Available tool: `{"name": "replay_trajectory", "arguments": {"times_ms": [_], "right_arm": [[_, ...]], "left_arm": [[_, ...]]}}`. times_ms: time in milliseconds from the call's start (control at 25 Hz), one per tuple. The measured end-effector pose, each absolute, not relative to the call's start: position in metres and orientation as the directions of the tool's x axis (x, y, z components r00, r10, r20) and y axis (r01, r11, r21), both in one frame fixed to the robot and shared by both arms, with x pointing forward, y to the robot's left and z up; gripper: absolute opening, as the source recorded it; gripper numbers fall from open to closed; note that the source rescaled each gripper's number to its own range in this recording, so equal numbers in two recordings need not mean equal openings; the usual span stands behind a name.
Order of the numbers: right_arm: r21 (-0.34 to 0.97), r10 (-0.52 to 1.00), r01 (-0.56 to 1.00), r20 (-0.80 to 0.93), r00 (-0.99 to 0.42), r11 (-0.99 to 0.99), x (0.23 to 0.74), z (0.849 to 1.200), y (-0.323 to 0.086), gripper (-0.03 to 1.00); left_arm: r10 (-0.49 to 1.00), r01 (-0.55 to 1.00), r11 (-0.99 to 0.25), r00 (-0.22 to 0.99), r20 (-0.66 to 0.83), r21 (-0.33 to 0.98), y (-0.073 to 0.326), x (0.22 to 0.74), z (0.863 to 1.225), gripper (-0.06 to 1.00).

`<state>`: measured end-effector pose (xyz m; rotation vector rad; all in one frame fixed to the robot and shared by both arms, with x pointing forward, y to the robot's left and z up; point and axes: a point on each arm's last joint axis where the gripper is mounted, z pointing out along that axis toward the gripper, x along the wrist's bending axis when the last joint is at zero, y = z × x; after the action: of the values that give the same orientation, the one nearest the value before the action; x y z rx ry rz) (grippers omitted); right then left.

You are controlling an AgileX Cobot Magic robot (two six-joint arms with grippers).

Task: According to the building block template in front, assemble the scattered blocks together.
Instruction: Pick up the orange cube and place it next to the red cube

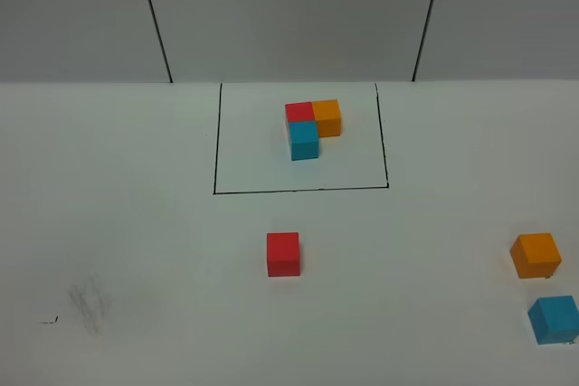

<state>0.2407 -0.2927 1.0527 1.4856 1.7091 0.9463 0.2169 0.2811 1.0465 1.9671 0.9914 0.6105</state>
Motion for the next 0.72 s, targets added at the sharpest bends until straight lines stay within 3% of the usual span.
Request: {"name": "replay_trajectory", "arguments": {"times_ms": [720], "right_arm": [[0.860, 0.992, 0.503, -0.028, -0.123, 0.087, 0.2407, 1.0527, -0.2927, 0.73]], "left_arm": [[0.815, 0.413, -0.348, 0.577, 0.054, 0.842, 0.2813, 0.2168, 1.0465, 0.85]]}}
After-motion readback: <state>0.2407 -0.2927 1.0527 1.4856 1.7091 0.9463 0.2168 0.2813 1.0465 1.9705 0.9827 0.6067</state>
